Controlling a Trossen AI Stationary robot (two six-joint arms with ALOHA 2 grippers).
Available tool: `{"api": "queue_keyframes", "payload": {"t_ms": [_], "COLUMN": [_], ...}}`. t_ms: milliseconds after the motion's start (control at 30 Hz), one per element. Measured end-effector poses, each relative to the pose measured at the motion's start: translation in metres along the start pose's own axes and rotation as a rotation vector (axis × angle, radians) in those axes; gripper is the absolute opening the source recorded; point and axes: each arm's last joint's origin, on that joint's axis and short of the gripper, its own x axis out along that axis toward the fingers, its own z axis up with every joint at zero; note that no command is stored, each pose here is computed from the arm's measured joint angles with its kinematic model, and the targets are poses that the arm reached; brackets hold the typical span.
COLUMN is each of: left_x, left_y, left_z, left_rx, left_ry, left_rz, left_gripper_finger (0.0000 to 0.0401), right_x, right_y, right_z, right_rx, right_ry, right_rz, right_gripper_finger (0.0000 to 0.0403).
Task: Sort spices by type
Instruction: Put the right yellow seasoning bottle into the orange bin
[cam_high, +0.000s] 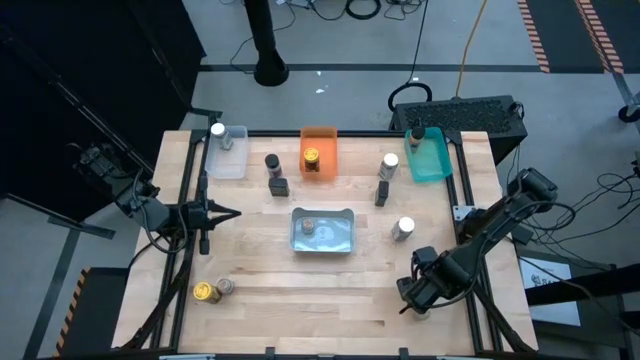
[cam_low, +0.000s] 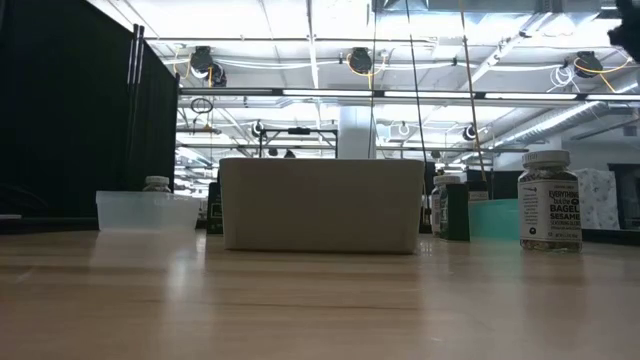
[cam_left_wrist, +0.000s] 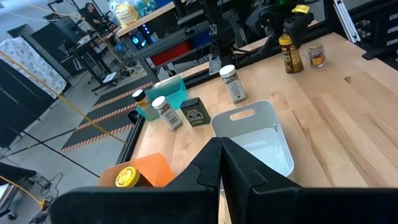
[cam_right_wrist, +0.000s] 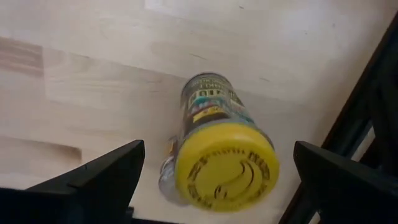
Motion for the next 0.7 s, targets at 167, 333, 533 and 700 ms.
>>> {"api": "queue_keyframes", "payload": {"t_ms": [167, 333, 533, 700], "left_x": [0.000, 0.000, 0.000, 0.000], "left_y": [0.000, 0.000, 0.000, 0.000], "left_z": [0.000, 0.000, 0.000, 0.000], "left_rx": [0.000, 0.001, 0.001, 0.002], "left_ry": [0.000, 0.000, -0.001, 0.000], "left_rz": [0.000, 0.000, 0.000, 0.000], "left_gripper_finger": [0.0015, 0.0015, 0.0015, 0.0015], "right_x": [0.016, 0.028, 0.030, 0.030], "right_y": [0.000, 0.000, -0.002, -0.003], "right_z": [0.003, 0.004, 0.006, 0.005], "right_rx": [-0.021, -0.025, -0.012, -0.008], "right_ry": [0.014, 0.030, 0.025, 0.054], "right_rz": [0.023, 0.051, 0.032, 0.008], "right_gripper_finger": [0.0396, 0.0396, 0.0364, 0.0286]}}
